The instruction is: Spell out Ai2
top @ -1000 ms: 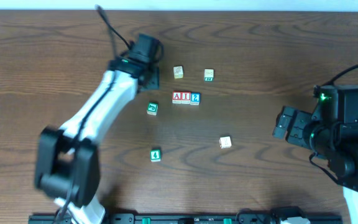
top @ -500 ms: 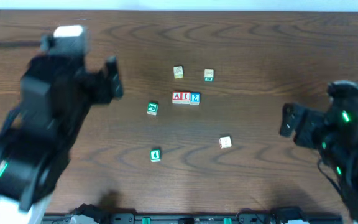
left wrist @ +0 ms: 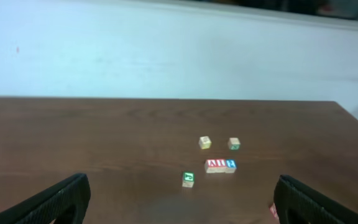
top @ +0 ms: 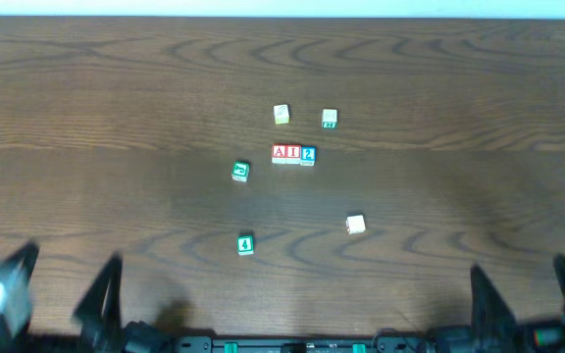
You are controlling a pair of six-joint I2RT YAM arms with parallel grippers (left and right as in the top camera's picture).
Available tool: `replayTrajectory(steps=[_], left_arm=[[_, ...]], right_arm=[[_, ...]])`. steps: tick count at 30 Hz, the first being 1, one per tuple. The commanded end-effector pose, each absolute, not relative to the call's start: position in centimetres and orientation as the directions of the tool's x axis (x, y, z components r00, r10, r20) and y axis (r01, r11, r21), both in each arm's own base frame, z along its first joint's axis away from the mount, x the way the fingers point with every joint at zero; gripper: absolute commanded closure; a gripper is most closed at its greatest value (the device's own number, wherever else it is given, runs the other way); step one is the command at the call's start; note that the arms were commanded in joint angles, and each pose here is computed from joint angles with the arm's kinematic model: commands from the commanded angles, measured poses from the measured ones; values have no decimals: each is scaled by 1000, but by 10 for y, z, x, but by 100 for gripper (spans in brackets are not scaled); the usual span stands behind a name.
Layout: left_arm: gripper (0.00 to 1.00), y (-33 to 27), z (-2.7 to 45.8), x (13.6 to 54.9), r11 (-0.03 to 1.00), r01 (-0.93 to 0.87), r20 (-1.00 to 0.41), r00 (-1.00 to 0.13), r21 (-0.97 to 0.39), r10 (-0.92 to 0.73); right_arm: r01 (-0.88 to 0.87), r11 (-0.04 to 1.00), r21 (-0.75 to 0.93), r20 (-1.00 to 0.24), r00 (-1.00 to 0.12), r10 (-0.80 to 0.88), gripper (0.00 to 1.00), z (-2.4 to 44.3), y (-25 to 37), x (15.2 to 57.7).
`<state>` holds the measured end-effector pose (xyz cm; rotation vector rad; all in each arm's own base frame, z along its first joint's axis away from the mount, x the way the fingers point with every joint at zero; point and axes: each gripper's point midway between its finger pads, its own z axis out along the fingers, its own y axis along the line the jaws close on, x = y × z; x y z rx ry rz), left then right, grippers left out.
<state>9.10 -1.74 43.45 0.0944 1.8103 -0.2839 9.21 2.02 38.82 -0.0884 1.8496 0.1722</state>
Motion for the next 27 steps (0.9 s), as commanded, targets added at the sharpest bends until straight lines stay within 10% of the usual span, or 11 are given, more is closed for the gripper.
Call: replayTrajectory(steps=[1, 10, 27], left_arm=[[5, -22, 431, 62, 947, 315, -980, -199, -68, -4], [4, -9, 397, 31, 951, 302, -974, -227, -64, 7], [5, -11, 298, 180, 997, 2, -943, -324, -81, -75]], right_arm=[[-238, 971, -8, -981, -186, -53, 1, 394, 29, 66], [-201, 979, 36, -994, -107, 15, 1, 378, 25, 22], [-308, 949, 63, -981, -194, 2, 1, 289, 54, 164]])
